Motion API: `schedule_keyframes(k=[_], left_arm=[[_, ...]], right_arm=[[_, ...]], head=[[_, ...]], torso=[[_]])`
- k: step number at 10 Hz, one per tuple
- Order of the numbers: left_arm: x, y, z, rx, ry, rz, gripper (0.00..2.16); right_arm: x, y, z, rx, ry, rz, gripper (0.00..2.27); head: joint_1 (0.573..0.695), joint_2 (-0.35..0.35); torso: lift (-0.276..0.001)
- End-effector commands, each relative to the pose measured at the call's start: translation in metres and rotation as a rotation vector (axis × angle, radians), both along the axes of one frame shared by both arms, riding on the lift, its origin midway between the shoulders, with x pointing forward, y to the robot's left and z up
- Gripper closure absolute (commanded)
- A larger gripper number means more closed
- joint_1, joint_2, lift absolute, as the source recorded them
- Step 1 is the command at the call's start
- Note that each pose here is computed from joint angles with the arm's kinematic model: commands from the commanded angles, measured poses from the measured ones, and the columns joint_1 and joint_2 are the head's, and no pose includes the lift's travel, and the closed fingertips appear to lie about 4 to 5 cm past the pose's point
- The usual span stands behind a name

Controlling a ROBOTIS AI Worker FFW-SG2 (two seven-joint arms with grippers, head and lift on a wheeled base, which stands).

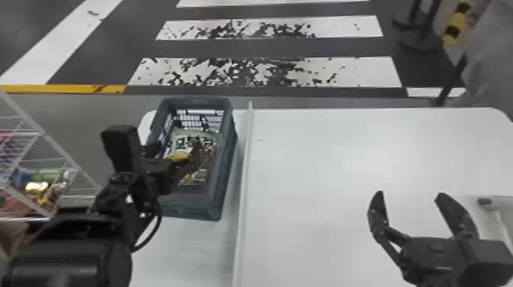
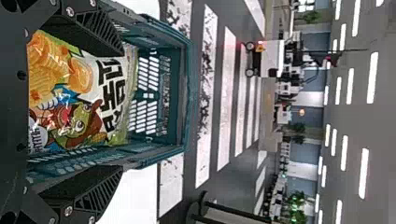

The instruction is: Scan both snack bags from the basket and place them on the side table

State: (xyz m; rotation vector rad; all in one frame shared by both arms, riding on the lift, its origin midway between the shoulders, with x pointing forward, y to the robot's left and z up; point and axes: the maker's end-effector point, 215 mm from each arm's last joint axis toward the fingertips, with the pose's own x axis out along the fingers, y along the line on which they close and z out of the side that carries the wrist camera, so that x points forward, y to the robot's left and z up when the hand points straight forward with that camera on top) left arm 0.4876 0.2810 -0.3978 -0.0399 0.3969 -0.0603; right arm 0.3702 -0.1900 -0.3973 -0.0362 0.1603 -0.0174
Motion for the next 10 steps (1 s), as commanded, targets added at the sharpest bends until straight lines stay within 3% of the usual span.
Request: schedule_keyframes(k=[1, 3, 8, 9, 10], left_arm=[[0.014, 0.002, -0.021, -0.009, 0.116, 0.0, 0.15], [0.027, 0.005, -0.049, -0.016, 0.242, 0.0, 0.15], [0.048, -0.004, -0.102, -0.017, 0.482, -0.038, 0.22], [0.044, -0.007, -0.11, -0.032, 0.525, -0.068, 0.7], [0.042, -0.008, -0.114, -0.035, 0.536, -0.074, 1.58]], right_arm=[[0.0, 0.0, -0.004, -0.003, 0.006, 0.001, 0.05], [0.0, -0.001, -0.006, -0.005, 0.01, 0.0, 0.05], [0.001, -0.005, -0.008, -0.014, 0.011, -0.006, 0.05], [0.002, -0.006, -0.008, -0.015, 0.011, -0.007, 0.05], [0.003, -0.007, -0.01, -0.017, 0.014, -0.008, 0.05]], head=[[0.695, 0.119], [0.695, 0.119], [0.695, 0.108], [0.695, 0.106], [0.695, 0.095]], torso=[[-0.075], [-0.075], [-0.075], [-0.075], [-0.075]])
